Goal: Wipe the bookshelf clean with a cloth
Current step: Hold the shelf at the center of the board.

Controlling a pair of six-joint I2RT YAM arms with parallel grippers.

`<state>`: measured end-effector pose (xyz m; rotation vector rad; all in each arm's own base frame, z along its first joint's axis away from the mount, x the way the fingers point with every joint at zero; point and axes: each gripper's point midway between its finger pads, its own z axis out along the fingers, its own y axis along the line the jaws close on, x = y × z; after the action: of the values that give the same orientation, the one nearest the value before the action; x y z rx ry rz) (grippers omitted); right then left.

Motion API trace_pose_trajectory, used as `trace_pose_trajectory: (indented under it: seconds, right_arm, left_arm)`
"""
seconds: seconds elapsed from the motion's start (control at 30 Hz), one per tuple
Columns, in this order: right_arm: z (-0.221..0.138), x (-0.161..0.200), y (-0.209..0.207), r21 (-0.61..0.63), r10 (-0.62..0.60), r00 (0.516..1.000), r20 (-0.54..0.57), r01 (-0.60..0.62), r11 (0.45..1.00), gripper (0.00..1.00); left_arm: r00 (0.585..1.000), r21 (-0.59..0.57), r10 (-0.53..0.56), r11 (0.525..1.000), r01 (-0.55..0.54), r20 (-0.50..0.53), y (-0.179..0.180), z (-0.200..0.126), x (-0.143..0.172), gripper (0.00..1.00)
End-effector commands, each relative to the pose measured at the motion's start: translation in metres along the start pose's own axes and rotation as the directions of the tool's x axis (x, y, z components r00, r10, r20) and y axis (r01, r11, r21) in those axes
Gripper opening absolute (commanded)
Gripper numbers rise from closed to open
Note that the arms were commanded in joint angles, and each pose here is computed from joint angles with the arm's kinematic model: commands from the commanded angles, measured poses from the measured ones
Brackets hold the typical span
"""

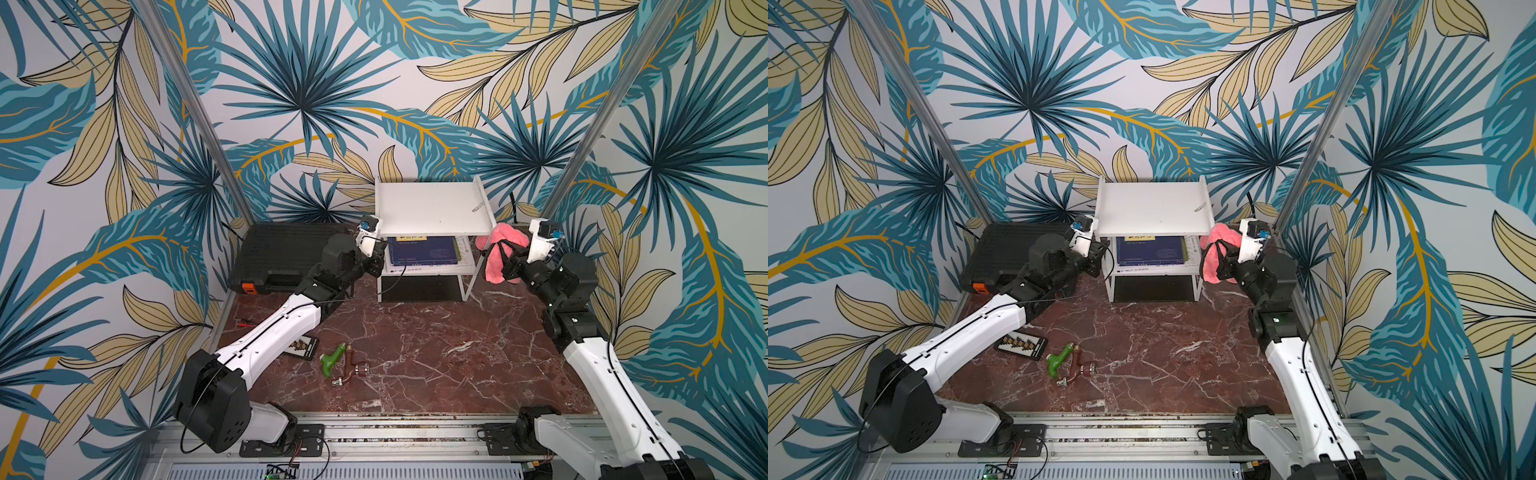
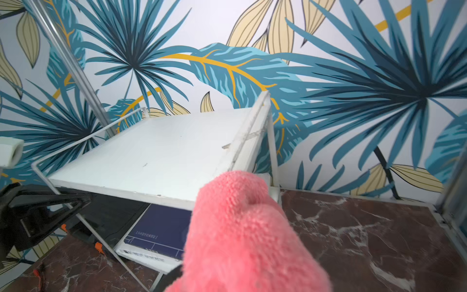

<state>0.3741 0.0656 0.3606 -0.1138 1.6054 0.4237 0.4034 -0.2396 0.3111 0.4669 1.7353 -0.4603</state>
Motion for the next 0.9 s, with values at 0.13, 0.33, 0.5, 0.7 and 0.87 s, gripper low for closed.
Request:
trace_pose_trajectory:
  seconds: [0.13, 0.33, 0.5, 0.7, 0.87]
  right_arm:
    - [-0.005, 0.118, -0.045, 0.182, 0.074, 0.984, -0.164, -0.044, 0.982, 0.0]
    - [-0.038, 0.088, -0.008, 0.058, 0.016, 0.982, -0.188, -0.005, 0.998, 0.0]
    - [-0.05, -0.026, 0.022, 0.006, 0.049, 0.999, 0.007, -0.049, 0.999, 0.0]
    - [-0.034, -0.075, 0.048, -0.104, 0.085, 0.996, 0.033, -0.081, 0.991, 0.0]
    - [0.01, -0.07, 0.027, 0.004, 0.075, 0.996, -0.042, -0.075, 0.997, 0.0]
  left_arm:
    - [0.998, -0.063, -0.044, 0.997, 0.041, -0.051, 0.013, -0.011, 0.013, 0.0]
    - [0.998, -0.065, -0.027, 0.998, 0.023, -0.062, 0.014, -0.011, 0.01, 0.0]
    - [1.0, -0.12, -0.017, 0.993, 0.014, -0.023, 0.034, -0.023, -0.002, 0.0]
    - [0.999, -0.183, 0.032, 0.983, -0.028, 0.017, 0.058, -0.035, -0.026, 0.0]
    - [1.0, -0.139, 0.003, 0.99, -0.001, 0.016, 0.057, -0.031, -0.017, 0.0]
